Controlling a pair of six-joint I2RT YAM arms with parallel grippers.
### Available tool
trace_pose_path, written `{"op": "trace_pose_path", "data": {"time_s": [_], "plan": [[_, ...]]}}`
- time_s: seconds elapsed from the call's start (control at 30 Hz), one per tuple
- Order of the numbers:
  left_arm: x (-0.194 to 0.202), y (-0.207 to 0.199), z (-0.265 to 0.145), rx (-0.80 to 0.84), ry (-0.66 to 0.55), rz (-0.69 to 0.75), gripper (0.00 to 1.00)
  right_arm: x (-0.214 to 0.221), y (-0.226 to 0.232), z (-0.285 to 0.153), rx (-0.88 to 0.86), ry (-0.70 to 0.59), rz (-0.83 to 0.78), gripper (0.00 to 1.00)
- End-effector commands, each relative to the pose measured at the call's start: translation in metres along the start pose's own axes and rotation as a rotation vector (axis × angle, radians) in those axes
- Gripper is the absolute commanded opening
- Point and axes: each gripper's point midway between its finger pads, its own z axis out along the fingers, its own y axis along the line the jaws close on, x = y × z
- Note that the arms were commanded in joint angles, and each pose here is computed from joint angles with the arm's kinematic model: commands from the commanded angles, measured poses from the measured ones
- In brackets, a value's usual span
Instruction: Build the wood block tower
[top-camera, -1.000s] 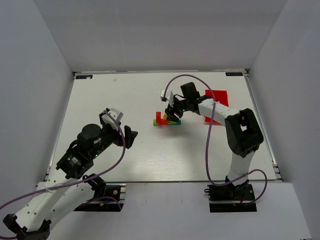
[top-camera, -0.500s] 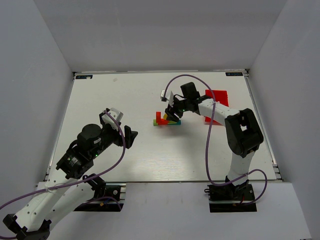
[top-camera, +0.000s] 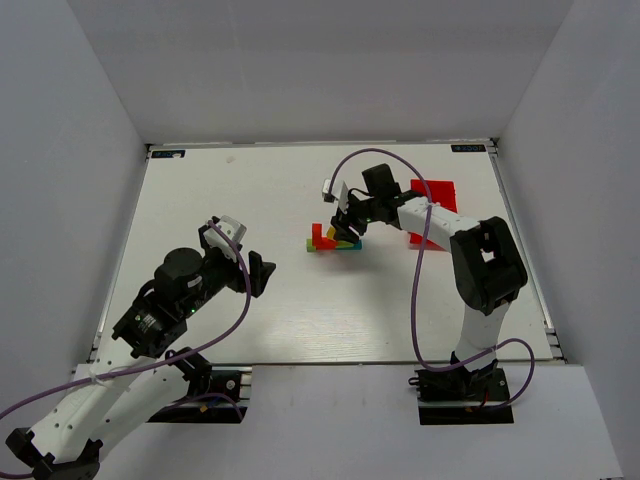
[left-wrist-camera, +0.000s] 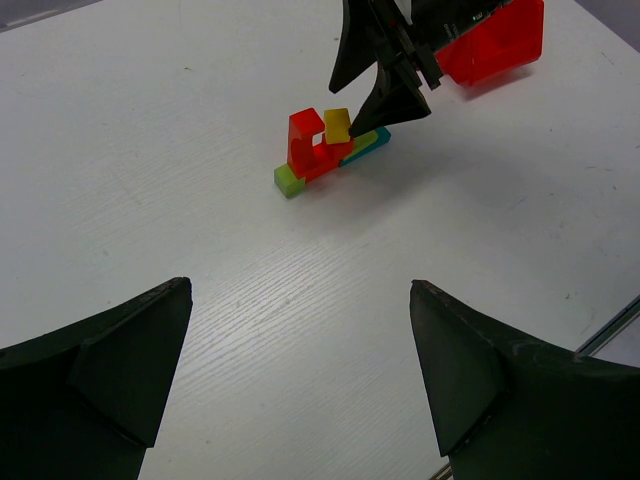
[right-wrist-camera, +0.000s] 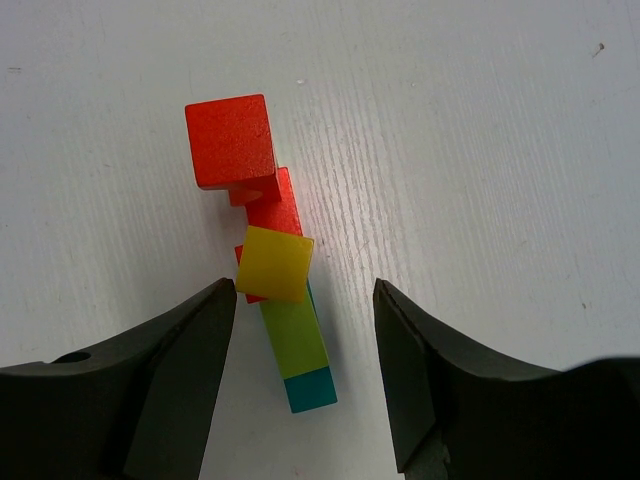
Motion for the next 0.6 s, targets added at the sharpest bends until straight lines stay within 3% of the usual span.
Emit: {"op": "trace_pose_path", "data": {"time_s": [0.0, 0.57], "plan": [[-0.0029, 0.001, -0.0011, -0.006, -0.006, -0.007, 1.0, -0.0041, -0.0042, -0.0007, 0.014, -0.017, -0.02, 0.63], [-0.0032, 0.0033, -0.0011, -0.015, -0.007, -0.009, 1.0, -0.0021, -0.0059, -0.0007, 0.023, -0.011, -0.016, 0.62]]}}
